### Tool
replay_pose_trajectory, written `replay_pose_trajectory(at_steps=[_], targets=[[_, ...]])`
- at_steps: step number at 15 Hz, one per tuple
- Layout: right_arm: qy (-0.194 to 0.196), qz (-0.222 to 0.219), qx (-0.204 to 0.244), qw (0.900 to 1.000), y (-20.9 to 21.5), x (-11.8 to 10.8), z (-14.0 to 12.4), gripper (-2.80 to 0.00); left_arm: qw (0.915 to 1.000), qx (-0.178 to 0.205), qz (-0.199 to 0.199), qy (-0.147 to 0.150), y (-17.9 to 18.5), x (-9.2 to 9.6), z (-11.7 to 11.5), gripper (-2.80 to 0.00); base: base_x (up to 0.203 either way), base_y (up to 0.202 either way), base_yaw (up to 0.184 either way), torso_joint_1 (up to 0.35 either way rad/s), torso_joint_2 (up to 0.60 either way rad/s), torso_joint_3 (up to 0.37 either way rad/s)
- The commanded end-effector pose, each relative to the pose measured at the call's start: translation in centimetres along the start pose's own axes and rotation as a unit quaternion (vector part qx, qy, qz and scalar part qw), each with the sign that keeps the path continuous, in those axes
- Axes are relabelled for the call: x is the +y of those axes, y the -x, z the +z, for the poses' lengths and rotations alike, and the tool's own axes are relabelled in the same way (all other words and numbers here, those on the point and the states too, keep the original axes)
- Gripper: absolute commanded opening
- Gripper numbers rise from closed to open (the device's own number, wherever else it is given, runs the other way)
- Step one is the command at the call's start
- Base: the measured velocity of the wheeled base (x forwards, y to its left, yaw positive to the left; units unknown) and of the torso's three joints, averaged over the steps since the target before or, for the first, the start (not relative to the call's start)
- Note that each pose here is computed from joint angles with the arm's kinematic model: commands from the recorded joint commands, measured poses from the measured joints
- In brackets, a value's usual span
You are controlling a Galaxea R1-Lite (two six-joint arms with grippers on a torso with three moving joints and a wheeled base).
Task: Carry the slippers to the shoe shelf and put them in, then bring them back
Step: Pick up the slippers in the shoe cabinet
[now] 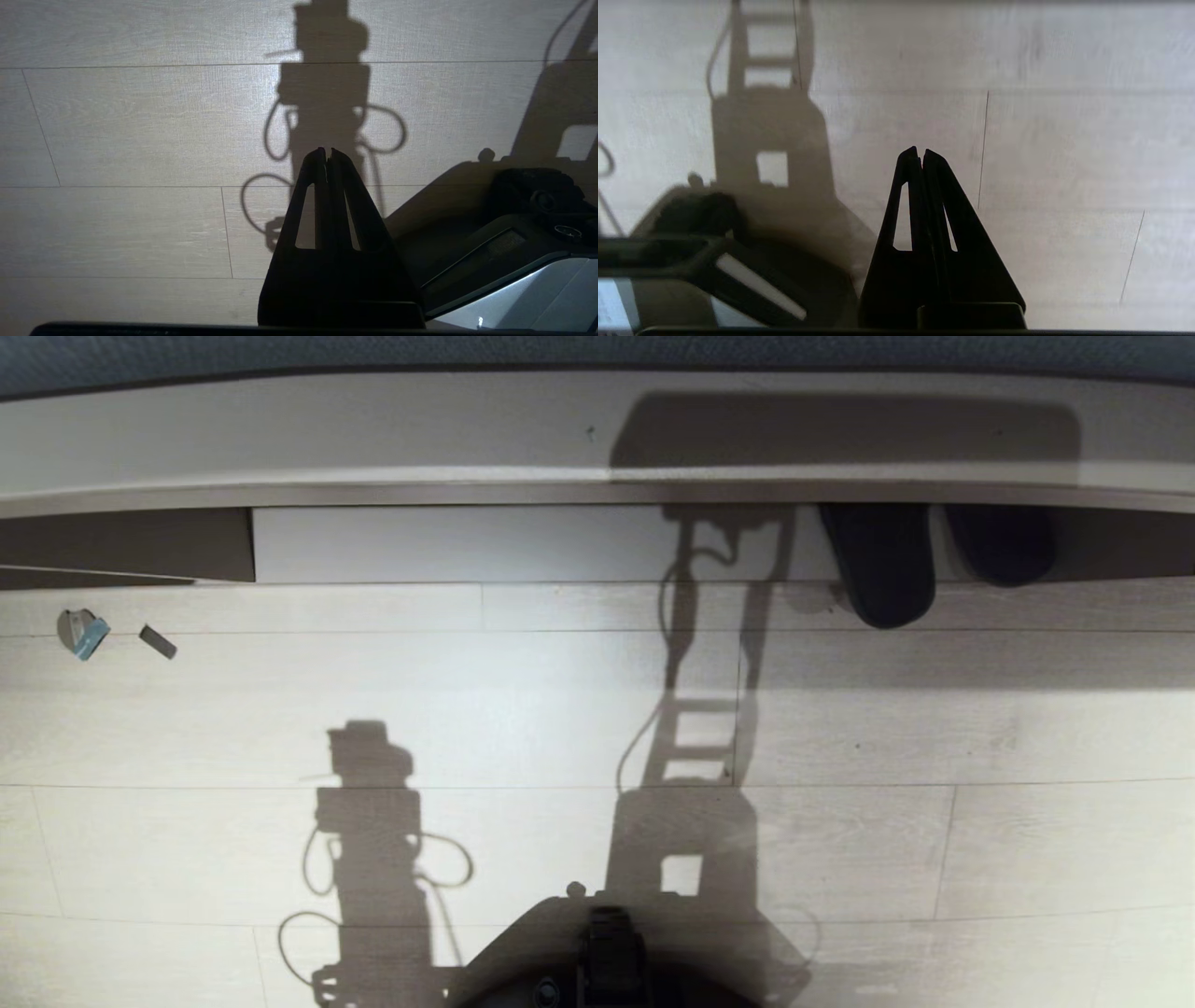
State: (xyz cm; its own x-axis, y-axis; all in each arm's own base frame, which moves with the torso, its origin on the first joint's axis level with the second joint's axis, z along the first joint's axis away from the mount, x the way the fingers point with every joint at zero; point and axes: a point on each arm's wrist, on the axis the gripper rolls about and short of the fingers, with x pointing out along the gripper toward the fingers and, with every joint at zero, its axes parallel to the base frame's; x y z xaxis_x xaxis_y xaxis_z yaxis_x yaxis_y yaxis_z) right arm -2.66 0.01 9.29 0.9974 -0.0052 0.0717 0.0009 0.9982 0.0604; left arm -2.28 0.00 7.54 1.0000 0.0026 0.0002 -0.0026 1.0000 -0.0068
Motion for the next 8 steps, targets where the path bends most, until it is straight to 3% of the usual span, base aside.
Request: replay_pose_trajectory(at_steps=[1, 5, 8], targets=[[-0.001, 0.0, -0.009, 1.0, 0.0, 0.1, 2.0, -2.8, 1.0, 0.0, 0.0, -0.001, 0.0, 0.0, 0.0, -2.8, 0.0, 0.0, 0.0, 0.0, 0.0, 0.0], [0.043, -0.002, 0.081, 0.996, -4.5, 0.4, 7.1, -2.8, 1.0, 0.001, 0.0, 0.0, 0.0, 0.0, 0.0, -2.8, 0.0, 0.0, 0.0, 0.0, 0.0, 0.0], [0.084, 0.003, 0.133, 0.988, -11.4, 0.6, 9.4, -2.8, 1.0, 0.001, 0.0, 0.0, 0.0, 0.0, 0.0, -2.8, 0.0, 0.0, 0.0, 0.0, 0.0, 0.0]])
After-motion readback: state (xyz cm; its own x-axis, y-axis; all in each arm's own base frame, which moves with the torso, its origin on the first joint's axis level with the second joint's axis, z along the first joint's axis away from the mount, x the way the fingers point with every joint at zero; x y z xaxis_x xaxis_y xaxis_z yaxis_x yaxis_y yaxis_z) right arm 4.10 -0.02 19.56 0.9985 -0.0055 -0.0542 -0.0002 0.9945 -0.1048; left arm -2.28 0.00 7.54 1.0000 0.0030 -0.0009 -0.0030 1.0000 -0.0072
